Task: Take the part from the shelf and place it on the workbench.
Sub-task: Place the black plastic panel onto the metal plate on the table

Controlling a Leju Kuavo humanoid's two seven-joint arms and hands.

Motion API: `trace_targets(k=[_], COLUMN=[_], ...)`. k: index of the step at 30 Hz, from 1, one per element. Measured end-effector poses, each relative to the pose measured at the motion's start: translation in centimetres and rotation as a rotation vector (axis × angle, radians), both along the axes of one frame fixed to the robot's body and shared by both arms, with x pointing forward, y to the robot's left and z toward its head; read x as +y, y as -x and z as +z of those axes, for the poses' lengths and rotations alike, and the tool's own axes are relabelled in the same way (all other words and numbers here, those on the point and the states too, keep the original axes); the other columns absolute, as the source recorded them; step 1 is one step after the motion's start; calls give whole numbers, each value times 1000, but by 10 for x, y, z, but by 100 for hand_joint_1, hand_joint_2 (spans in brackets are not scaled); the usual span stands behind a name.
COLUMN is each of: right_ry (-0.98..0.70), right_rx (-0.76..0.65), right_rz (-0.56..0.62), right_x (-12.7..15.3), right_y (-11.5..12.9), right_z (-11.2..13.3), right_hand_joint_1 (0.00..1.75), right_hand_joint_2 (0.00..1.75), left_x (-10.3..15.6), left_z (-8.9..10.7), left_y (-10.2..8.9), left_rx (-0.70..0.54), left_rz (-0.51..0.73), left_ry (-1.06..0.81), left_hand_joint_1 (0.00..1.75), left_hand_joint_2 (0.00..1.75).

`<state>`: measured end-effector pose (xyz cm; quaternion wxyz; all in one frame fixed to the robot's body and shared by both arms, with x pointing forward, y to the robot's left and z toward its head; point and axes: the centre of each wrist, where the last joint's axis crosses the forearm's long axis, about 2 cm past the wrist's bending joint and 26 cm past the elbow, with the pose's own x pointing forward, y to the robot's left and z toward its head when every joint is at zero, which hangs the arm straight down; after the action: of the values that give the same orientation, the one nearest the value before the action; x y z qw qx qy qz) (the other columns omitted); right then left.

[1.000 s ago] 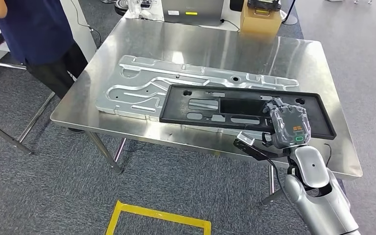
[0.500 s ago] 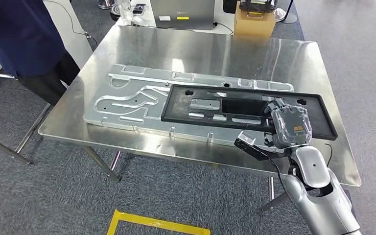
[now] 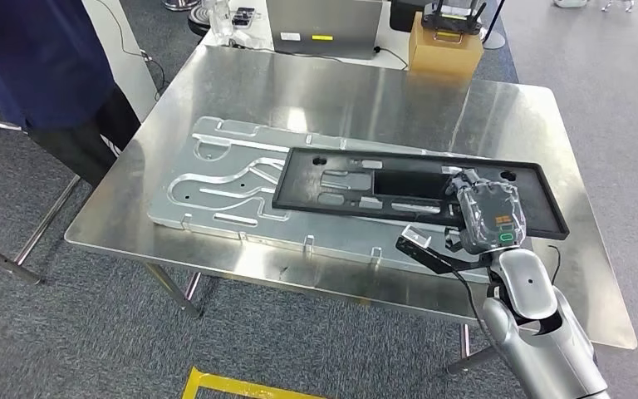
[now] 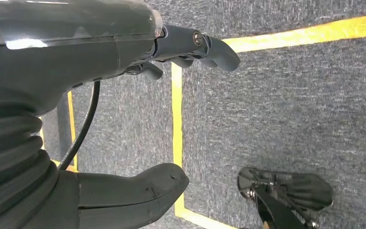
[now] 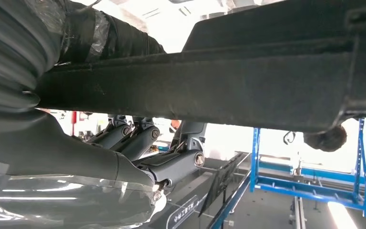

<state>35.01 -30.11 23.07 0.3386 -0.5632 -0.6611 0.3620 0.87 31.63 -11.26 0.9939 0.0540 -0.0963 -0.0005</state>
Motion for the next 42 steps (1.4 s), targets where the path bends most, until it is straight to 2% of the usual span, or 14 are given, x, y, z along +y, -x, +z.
trace_targets(k=[12, 21, 25, 37, 41, 42], right_ry=[-6, -69, -96, -124, -125, -125], right_rx=[22, 112, 155, 246, 259, 261], right_rz=[-14, -23, -17, -3, -2, -1], right_x=[2, 23, 29, 48, 50, 50], right_y=[-9, -28, -31, -32, -32, -32], right_z=[2, -17, -33, -54, -57, -57], right_hand_joint_1=[175, 175, 0, 0, 0, 0], right_hand_joint_2=[175, 175, 0, 0, 0, 0], left_x=[-1, -6, -13, -18, -18, -18], left_z=[0, 0, 0, 0, 0, 0], left_y=[-5, -4, -3, -3, -3, -3], left_rx=[-4, -5, -18, 12, 13, 13], left_rz=[-9, 2, 16, 42, 42, 42], left_ry=[1, 45, 66, 68, 68, 68], left_hand_joint_1=[0, 0, 0, 0, 0, 0], left_hand_joint_2=[175, 175, 175, 175, 0, 0])
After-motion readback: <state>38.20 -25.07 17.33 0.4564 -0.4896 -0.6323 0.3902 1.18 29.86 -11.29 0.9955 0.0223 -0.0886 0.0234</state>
